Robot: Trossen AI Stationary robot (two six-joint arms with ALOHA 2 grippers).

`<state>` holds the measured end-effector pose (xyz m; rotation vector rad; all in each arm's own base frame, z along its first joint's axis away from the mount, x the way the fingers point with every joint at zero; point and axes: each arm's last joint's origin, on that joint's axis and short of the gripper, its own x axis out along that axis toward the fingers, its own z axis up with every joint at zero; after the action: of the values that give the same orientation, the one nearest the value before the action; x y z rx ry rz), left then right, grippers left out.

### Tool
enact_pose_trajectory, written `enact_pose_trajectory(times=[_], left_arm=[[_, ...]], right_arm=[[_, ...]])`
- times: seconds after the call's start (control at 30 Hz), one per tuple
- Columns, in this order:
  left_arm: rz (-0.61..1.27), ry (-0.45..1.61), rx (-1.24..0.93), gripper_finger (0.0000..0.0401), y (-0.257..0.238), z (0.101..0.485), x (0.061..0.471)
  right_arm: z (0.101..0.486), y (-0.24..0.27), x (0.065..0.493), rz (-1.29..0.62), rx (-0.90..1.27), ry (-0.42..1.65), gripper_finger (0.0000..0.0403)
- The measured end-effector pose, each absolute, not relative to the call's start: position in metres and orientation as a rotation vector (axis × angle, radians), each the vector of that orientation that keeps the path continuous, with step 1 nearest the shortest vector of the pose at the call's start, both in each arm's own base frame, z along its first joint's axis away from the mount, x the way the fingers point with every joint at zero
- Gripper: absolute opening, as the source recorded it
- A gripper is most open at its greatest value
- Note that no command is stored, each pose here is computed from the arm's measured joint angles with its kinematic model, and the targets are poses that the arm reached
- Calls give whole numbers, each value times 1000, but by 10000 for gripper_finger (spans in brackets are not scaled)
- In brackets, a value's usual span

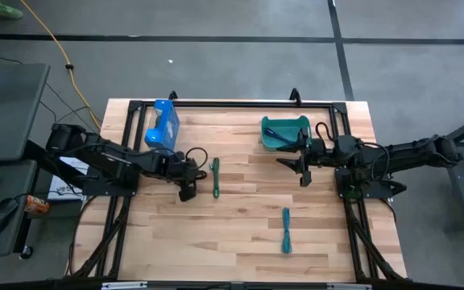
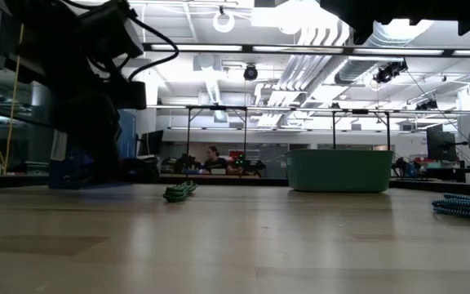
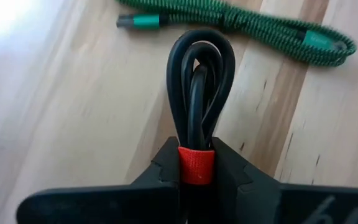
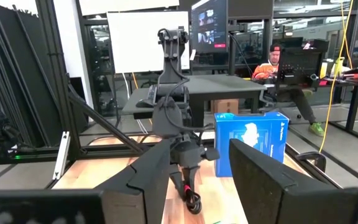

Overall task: Pick and place USB-C Cables
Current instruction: Put the black charger cable into the green bin

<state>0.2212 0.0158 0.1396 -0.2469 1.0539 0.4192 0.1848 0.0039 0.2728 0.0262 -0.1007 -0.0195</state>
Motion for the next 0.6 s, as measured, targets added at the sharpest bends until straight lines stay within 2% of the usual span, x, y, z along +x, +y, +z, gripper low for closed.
enact_pose_trajectory(times=[0.2,0.4,0.6], left_arm=[[392,883,-182,20,11,161,226],[343,488,-127,20,1,200,231],[285,134,-139,19,-2,205,218]], right_arm=[[273,4,185,-19,26,-101,158],[272,4,186,-17,78,-98,158],[266,4,196,-17,83,-89,158]])
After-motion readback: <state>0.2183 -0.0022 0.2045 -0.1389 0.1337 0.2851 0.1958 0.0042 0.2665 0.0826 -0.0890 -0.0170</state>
